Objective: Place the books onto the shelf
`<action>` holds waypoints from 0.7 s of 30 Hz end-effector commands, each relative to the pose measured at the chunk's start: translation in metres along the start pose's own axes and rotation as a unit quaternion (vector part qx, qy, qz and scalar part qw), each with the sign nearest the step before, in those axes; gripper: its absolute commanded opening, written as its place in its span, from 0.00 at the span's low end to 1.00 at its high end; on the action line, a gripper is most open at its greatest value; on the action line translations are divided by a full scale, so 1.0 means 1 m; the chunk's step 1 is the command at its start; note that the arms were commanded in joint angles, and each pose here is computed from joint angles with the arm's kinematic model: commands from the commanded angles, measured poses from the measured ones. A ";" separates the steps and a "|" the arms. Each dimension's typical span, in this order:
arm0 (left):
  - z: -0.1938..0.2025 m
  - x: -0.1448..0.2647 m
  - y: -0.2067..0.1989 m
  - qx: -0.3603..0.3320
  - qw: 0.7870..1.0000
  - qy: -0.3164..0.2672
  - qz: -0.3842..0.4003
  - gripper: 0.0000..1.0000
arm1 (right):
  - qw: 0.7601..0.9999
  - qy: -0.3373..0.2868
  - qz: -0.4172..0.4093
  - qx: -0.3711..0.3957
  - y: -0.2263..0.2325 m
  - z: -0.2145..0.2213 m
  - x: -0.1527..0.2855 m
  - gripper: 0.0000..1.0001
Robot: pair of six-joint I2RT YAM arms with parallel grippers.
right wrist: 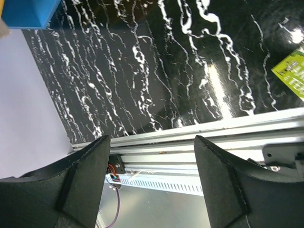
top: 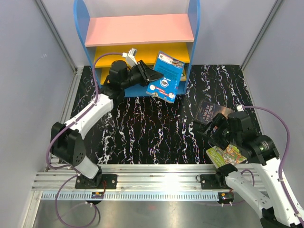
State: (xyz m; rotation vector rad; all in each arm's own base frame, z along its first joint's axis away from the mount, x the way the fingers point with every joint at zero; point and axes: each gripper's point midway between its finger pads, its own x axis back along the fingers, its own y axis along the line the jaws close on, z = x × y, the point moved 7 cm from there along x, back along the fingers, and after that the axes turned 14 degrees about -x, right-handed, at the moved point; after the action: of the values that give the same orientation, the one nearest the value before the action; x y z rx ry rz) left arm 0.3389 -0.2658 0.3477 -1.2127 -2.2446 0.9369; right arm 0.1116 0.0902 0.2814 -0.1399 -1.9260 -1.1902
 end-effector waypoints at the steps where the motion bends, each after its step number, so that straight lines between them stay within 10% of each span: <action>1: 0.010 0.009 0.046 -0.003 0.987 0.010 -0.163 0.00 | 1.000 -0.011 0.019 0.001 -0.005 -0.001 0.009 0.78; 21: 0.006 0.049 0.047 0.103 0.963 -0.215 -0.127 0.00 | 0.998 0.000 0.053 0.027 -0.024 0.004 0.026 0.78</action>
State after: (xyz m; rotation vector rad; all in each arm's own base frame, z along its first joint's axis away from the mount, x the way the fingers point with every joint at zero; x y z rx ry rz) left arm 0.3282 -0.2125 0.2341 -0.4888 -2.3133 1.1389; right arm 0.0867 0.0785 0.2724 -0.2142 -1.8741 -1.0793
